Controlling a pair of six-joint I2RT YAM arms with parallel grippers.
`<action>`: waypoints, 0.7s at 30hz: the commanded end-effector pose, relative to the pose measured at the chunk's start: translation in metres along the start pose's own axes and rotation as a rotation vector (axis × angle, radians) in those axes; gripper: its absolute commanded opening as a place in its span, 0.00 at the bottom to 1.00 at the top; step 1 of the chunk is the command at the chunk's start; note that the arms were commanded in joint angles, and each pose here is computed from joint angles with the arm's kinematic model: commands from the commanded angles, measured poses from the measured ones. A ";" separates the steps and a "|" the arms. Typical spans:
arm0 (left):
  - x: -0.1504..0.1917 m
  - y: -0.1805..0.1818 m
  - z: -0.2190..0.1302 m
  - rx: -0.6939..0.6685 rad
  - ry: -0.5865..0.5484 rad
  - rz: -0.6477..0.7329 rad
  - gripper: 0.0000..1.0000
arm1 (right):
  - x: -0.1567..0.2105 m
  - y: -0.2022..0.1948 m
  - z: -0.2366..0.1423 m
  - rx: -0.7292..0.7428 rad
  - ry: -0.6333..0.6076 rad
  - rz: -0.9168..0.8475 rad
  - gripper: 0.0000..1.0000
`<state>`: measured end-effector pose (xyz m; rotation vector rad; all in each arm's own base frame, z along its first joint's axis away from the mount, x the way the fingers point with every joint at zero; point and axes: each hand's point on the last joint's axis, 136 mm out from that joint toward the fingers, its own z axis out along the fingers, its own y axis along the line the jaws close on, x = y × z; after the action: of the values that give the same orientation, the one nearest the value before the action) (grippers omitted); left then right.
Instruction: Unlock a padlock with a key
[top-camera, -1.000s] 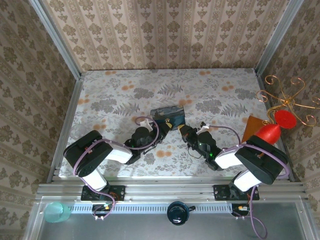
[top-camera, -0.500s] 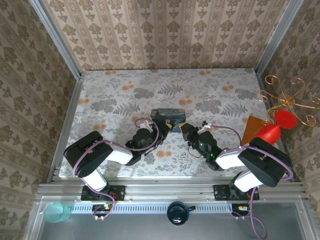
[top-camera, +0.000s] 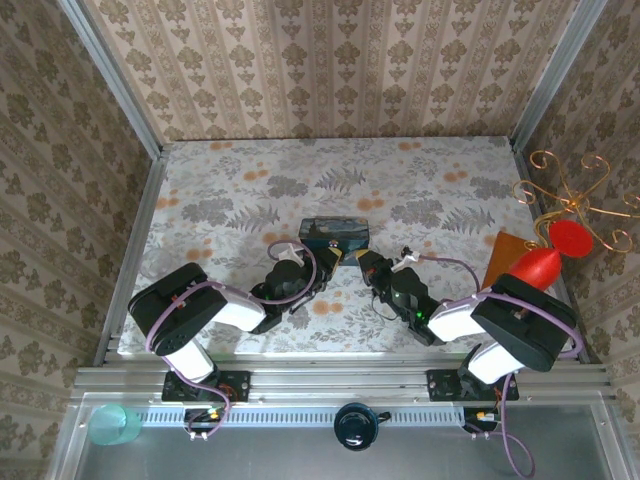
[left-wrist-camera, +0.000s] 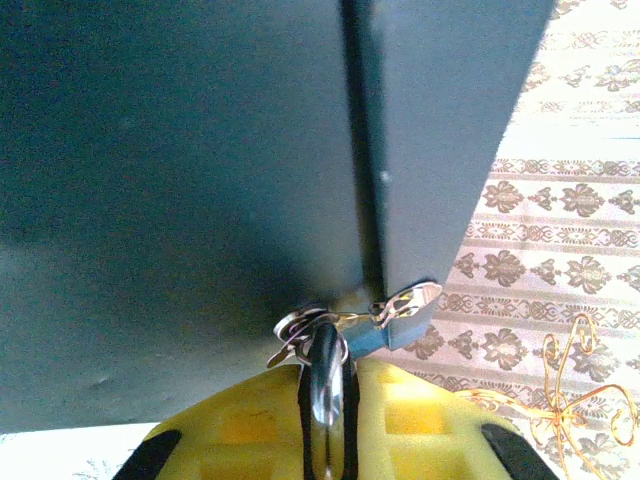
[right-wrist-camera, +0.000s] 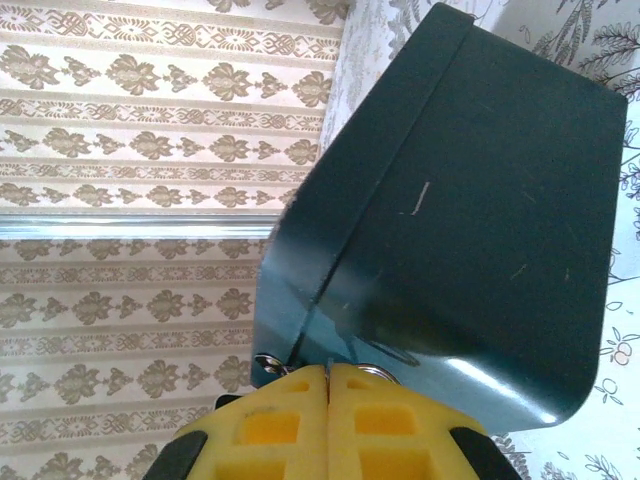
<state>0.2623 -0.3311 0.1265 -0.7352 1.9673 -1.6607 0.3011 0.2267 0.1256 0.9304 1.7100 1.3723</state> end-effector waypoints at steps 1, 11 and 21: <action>-0.004 -0.027 -0.004 0.102 -0.037 -0.042 0.00 | -0.013 0.006 0.002 -0.026 -0.088 -0.009 0.00; -0.001 -0.021 -0.002 0.104 -0.052 -0.100 0.00 | -0.017 0.007 0.005 -0.049 -0.126 -0.001 0.00; 0.000 -0.021 -0.002 0.102 -0.058 -0.118 0.00 | -0.012 0.016 0.011 -0.071 -0.122 -0.005 0.00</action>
<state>0.2615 -0.3304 0.1293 -0.8547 1.9039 -1.6987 0.3113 0.2248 0.1292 0.9425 1.6331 1.3451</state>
